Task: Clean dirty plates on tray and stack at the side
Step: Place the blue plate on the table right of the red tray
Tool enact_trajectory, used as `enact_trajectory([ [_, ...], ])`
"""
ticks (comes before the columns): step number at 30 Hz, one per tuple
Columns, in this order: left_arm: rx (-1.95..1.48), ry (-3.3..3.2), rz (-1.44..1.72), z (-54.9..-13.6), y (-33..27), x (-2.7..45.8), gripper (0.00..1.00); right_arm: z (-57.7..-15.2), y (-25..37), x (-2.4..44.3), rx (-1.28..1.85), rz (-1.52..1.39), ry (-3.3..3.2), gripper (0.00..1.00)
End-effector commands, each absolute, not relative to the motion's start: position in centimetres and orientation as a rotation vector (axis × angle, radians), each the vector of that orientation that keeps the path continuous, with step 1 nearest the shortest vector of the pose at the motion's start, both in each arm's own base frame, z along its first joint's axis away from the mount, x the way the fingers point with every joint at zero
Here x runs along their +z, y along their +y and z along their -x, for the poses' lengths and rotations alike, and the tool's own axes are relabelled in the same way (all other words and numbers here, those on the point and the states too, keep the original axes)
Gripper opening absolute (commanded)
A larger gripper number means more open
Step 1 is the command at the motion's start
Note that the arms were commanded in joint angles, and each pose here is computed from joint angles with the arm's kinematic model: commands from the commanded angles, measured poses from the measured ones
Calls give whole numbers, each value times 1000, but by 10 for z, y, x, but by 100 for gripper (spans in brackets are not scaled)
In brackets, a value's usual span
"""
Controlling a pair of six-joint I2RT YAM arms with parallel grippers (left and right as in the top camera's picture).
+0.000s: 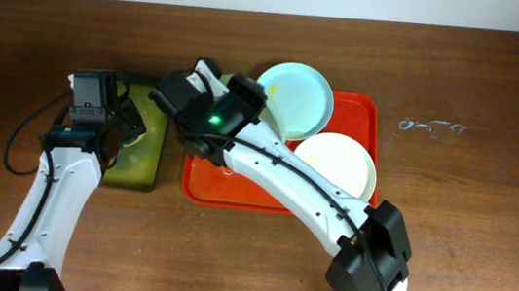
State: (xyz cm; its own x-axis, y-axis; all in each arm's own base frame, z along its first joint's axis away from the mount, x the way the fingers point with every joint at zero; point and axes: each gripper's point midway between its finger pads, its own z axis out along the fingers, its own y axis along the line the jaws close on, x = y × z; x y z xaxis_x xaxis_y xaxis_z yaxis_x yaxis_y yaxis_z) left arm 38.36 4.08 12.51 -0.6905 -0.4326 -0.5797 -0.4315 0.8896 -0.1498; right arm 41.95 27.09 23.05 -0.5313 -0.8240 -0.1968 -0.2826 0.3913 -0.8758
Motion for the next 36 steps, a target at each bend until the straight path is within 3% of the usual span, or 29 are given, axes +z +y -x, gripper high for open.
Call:
enact_trajectory([
  [1,-12,2409,624,-383,42,129,0,-424,232,296,-1421,630,1815,4],
  [2,-12,2409,623,-383,42,129,0,-426,257,250,-1117,793,2001,4],
  [3,-12,2410,623,-383,42,129,0,-398,309,183,-566,1166,2247,4],
  [4,-11,2412,624,-382,42,129,0,-396,307,179,-581,1304,2222,4],
  [7,-11,2411,624,-382,42,129,0,-433,247,204,-903,1096,2198,4],
  [9,-11,2412,624,-382,42,129,0,-458,213,176,-518,872,2454,4],
  [12,-11,2411,624,-382,42,129,0,-480,171,166,439,640,2619,4],
  [14,-11,2411,624,-382,42,129,0,-499,99,181,665,410,2575,4],
  [16,-11,2412,624,-382,42,129,0,-508,-21,177,615,13,2588,4],
  [20,-11,2412,624,-382,42,129,0,-482,-156,134,386,-592,2649,4],
  [26,-11,2412,624,-382,42,129,0,-455,-185,51,252,-740,2764,4],
  [30,-11,2411,624,-382,42,129,0,-447,-181,34,269,-792,2780,6],
  [32,-11,2412,624,-382,42,129,0,-446,-180,41,281,-792,2784,39],
  [33,-11,2411,624,-382,42,129,0,-447,-181,53,277,-790,2775,45],
  [36,-11,2411,624,-382,42,129,0,-474,-165,138,360,-689,2677,47],
])
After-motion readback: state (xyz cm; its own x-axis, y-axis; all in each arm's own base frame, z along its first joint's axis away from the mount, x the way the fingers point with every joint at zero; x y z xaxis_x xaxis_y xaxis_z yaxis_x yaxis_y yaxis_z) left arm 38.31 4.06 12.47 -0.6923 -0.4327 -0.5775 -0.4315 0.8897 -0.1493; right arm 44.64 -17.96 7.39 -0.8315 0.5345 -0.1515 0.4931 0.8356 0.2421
